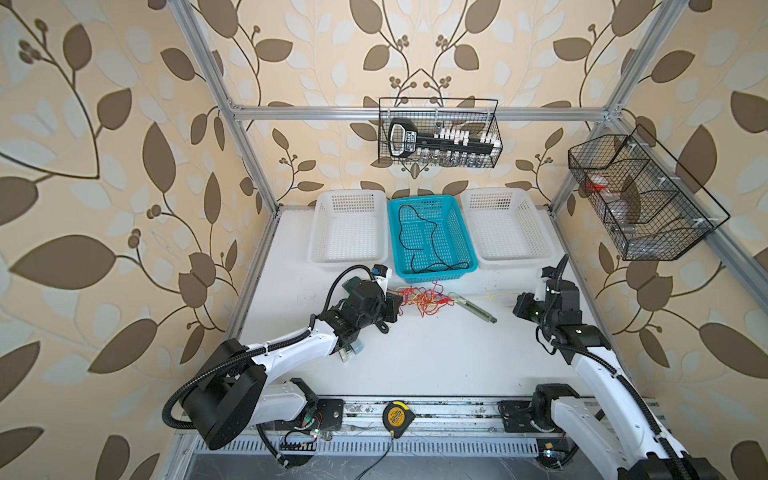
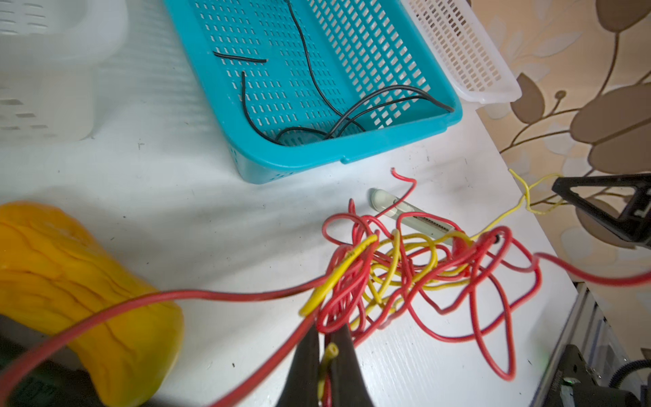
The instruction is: Untangle the cables
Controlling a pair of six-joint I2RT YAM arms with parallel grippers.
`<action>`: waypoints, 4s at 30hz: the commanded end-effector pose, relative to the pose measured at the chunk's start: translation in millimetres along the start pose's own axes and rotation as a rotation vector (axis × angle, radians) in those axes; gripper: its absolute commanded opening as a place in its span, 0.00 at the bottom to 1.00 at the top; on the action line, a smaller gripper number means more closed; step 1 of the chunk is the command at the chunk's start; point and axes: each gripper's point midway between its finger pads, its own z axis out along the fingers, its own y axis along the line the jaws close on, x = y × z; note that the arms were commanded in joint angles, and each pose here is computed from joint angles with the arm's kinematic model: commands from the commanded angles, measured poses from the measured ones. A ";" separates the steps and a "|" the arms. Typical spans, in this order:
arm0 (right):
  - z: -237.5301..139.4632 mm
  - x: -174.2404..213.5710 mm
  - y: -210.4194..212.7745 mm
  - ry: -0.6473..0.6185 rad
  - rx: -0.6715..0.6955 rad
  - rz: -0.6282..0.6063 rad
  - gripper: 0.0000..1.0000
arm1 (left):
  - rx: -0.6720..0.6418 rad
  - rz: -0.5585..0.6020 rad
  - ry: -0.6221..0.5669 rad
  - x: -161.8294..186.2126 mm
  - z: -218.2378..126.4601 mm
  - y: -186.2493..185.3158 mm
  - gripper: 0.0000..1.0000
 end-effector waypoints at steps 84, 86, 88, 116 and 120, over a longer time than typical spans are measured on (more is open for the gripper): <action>-13.6 -27.5 118.1 -0.089 -0.290 -0.272 0.02 | 0.031 0.035 -0.157 -29.0 -64.9 -10.1 0.99; -11.8 -25.6 121.4 -0.074 -0.303 -0.274 0.02 | 0.054 0.082 -0.111 -24.6 -62.3 -18.0 0.99; -10.2 -24.3 124.2 -0.063 -0.308 -0.275 0.02 | 0.062 0.132 -0.058 -18.1 -56.2 -26.4 0.99; -13.3 -20.5 132.4 -0.069 -0.342 -0.273 0.02 | 0.004 0.263 0.182 29.1 29.7 -47.4 0.37; -13.0 -19.1 131.4 -0.067 -0.341 -0.270 0.02 | -0.009 0.264 0.204 35.7 39.3 -44.7 0.33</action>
